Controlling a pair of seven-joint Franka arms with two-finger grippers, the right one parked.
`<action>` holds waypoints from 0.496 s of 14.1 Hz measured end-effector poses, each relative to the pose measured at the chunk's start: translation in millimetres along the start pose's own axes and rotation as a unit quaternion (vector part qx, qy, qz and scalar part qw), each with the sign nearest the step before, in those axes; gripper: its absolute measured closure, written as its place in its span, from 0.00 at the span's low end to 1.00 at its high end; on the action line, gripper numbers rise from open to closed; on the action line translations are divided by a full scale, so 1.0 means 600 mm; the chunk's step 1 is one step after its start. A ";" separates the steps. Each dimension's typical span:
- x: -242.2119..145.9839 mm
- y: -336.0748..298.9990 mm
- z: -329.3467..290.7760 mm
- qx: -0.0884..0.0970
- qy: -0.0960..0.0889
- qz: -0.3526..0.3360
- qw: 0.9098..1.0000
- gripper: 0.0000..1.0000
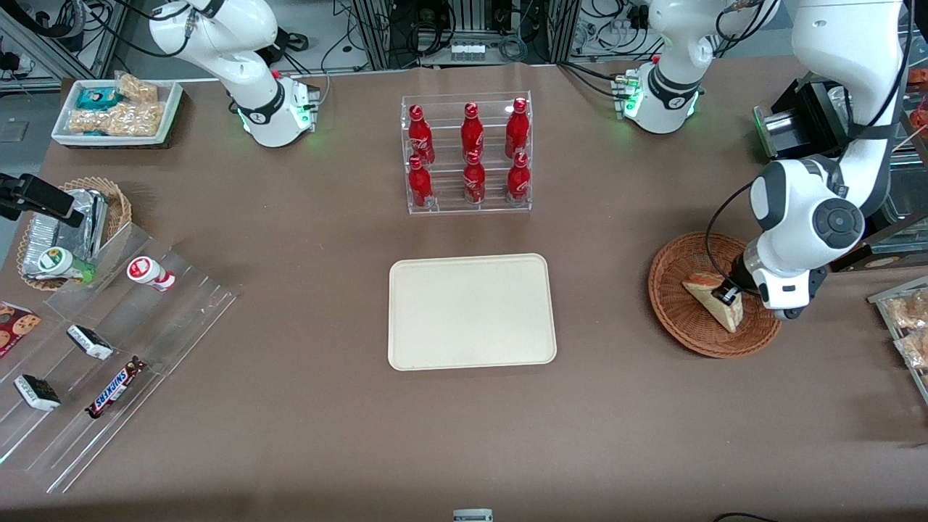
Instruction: Place sandwich from basket to tray
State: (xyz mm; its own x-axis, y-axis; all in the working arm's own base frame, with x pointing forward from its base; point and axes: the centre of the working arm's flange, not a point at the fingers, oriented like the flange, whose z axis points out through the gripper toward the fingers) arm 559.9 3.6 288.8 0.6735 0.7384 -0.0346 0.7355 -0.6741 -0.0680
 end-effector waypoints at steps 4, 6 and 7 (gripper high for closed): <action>-0.039 0.089 -0.114 0.009 -0.011 0.039 0.999 0.77; -0.098 0.146 -0.148 -0.007 -0.015 0.068 0.998 0.79; -0.132 0.172 -0.157 -0.014 -0.018 0.082 0.996 0.79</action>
State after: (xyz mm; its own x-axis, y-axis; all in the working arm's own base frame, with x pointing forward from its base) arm 589.2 -126.5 378.2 0.7823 0.6178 -0.0789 0.6176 -0.7859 -0.0298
